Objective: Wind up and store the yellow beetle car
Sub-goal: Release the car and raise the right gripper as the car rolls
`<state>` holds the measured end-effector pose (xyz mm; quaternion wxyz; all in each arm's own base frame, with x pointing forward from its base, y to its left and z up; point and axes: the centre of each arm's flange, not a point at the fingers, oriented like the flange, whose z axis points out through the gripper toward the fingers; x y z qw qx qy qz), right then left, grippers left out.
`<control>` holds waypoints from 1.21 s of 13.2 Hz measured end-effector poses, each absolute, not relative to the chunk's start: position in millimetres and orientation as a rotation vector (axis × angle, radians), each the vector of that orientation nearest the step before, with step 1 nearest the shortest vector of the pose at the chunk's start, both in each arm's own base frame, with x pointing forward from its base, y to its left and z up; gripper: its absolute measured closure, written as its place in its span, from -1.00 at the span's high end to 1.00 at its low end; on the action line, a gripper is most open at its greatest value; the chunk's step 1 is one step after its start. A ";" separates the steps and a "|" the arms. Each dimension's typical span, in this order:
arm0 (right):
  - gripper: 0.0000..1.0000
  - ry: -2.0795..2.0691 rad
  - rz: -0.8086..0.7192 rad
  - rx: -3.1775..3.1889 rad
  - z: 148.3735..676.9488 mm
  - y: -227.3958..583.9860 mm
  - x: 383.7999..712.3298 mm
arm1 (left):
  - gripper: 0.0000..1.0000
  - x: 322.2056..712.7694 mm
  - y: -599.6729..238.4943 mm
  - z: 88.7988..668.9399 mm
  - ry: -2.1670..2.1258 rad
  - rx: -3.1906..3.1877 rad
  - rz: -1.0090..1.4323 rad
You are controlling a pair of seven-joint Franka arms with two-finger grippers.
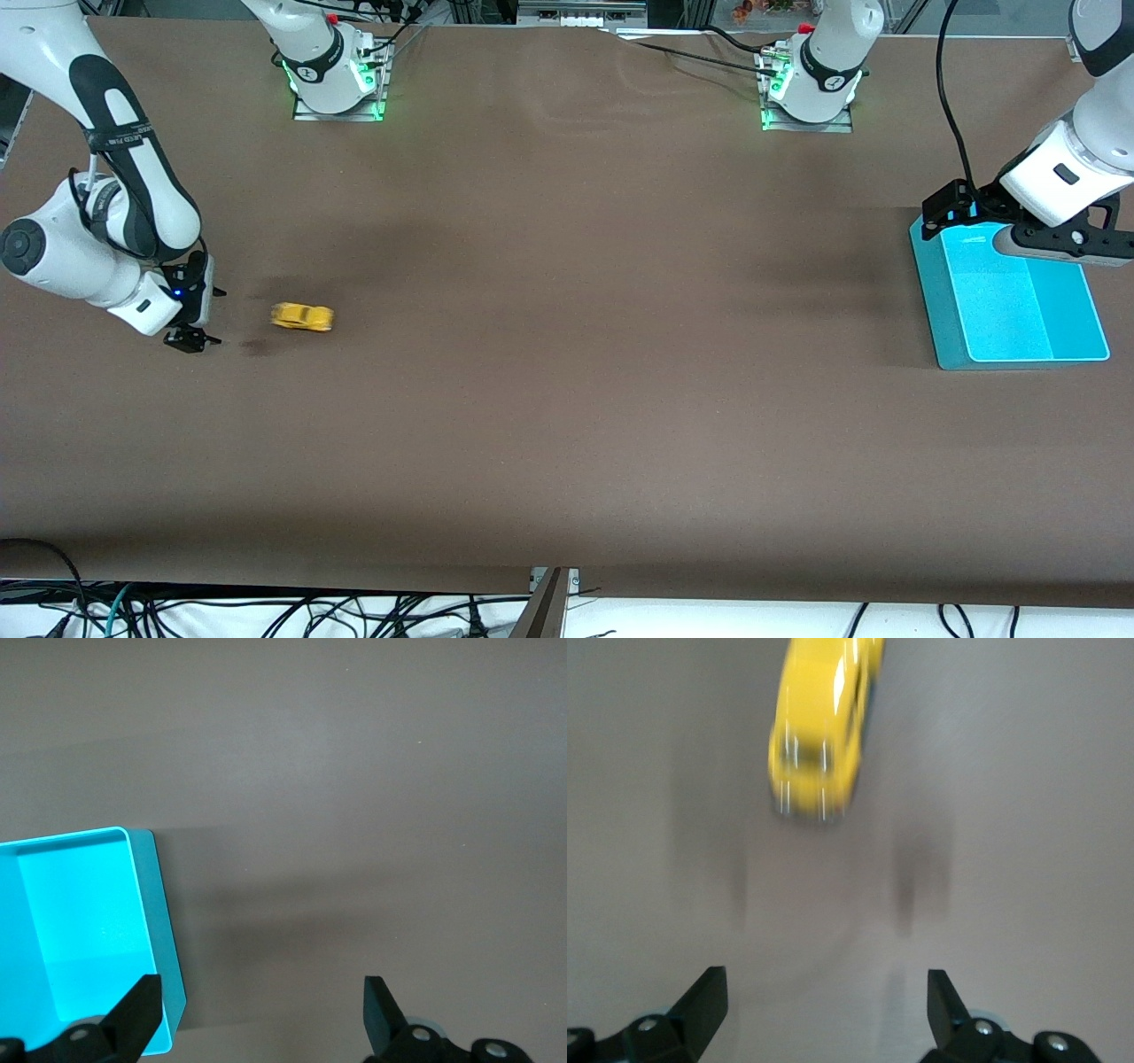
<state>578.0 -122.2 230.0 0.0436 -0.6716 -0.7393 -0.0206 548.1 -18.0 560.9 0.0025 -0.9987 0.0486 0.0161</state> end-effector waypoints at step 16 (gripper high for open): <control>0.99 -2.335 -0.141 -2.081 347.7 -36.0 624.6 | 1.00 550.0 -14.3 557.5 0.142 -3.133 0.060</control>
